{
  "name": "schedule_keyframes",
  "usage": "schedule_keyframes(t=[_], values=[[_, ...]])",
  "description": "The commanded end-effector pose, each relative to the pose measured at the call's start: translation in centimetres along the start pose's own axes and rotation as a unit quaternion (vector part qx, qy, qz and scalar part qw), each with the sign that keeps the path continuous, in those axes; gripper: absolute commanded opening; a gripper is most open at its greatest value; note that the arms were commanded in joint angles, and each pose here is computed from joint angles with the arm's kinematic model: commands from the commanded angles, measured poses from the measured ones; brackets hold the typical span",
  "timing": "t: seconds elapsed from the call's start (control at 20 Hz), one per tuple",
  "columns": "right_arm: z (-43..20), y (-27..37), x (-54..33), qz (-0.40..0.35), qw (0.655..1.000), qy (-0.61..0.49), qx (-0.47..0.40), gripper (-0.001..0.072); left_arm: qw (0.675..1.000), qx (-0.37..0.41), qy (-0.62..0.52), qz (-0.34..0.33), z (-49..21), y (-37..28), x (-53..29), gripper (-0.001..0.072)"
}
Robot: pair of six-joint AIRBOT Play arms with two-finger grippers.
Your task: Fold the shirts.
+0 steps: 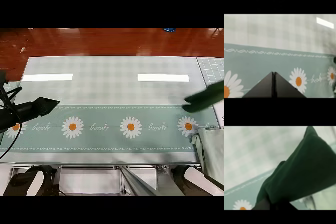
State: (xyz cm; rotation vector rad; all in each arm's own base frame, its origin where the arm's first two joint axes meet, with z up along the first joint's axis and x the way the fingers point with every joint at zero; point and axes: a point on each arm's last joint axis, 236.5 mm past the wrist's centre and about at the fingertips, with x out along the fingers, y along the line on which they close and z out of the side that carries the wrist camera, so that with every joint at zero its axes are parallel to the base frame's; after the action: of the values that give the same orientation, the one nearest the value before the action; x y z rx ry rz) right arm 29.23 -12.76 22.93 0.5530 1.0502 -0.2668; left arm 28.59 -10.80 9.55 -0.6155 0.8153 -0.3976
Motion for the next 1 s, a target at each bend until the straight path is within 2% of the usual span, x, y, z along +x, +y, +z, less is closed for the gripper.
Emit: schedule_keyframes(t=[0.0,0.1,0.2,0.4,0.55,0.65,0.7,0.85,0.95], values=[[-3.6,-6.5,-1.9,-0.097,0.993,0.019,0.066,0.0019,1.0,0.016,-0.013,-0.008,0.4,-1.0,0.5,0.0018],[-7.2,-10.7,-2.1,-0.159,0.979,0.04,0.117,0.0019,1.0,0.022,-0.012,-0.013,0.3,-1.4,0.7,0.0018],[-12.3,-15.3,-2.6,-0.237,0.949,0.069,0.195,0.002,0.999,0.026,-0.019,-0.014,0.5,-1.7,0.8,0.0018],[-20.2,-18.4,-1.3,-0.282,0.908,0.13,0.282,0.0022,0.998,0.016,-0.06,-0.006,2.5,-1.4,0.8,0.0018],[-24.9,-20.7,-1.4,-0.354,0.861,0.185,0.315,0.004,0.999,0.011,-0.053,-0.005,2.3,-1.1,1.2,0.0018],[-26.7,-21.2,-0.7,-0.367,0.845,0.214,0.323,0.0387,0.999,0.007,-0.049,-0.002,2.3,-0.7,1.5,0.0018],[-26.9,-21.2,-0.3,-0.363,0.847,0.218,0.321,0.0411,0.999,0.002,-0.051,0.002,2.5,-0.4,1.8,0.0018],[-25.3,-22.0,-0.1,-0.363,0.853,0.201,0.316,0.0411,0.997,-0.034,-0.068,0.003,4.0,0.6,3.2,0.0018],[-21.5,-21.3,1.4,-0.312,0.881,0.164,0.315,0.0405,0.998,-0.019,-0.067,0.007,5.6,0.7,3.9,0.0018]])
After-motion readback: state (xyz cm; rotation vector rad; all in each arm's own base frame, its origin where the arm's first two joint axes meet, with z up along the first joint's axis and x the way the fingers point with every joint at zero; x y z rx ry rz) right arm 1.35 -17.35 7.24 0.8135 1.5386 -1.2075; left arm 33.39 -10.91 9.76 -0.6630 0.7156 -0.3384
